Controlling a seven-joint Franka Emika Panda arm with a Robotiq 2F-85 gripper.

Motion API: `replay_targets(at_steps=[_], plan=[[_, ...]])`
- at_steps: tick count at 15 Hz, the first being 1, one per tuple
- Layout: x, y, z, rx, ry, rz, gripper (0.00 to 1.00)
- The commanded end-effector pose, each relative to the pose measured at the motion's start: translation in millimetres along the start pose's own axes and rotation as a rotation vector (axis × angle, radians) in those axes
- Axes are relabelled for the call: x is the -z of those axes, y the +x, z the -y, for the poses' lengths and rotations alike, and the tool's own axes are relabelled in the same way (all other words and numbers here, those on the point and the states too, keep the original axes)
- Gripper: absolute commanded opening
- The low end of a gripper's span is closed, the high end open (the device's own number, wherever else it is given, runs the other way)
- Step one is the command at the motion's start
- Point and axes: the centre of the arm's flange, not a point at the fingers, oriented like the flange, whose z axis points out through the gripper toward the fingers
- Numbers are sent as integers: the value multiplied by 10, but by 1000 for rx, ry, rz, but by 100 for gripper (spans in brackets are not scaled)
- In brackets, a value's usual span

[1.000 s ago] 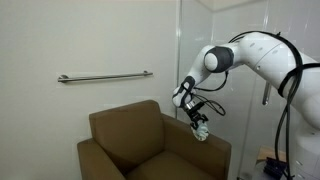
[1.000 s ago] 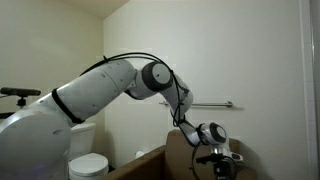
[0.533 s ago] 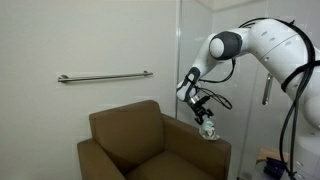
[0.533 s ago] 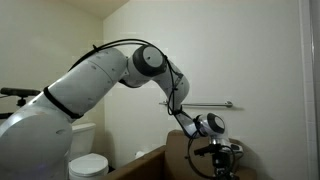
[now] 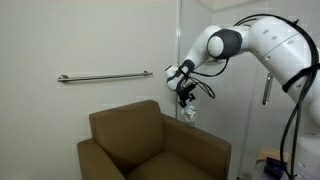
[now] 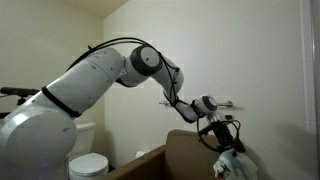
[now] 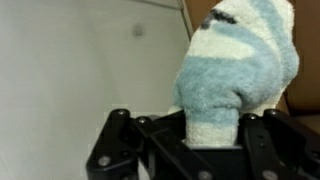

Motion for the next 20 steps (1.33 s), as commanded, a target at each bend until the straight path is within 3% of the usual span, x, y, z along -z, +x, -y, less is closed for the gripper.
replay_targets(at_steps=[1, 3, 5, 7, 10, 13, 20], plan=[[-177, 335, 237, -64, 45, -87, 5], [-488, 390, 368, -67, 66, -51, 5], [-893, 305, 461, -65, 139, 48, 5], [-1325, 84, 616, -53, 212, 157, 5], [-1753, -242, 749, 17, 229, 271, 5], [-1729, -454, 553, 33, 194, 326, 5], [-1758, -1405, -94, -66, 110, 575, 5]])
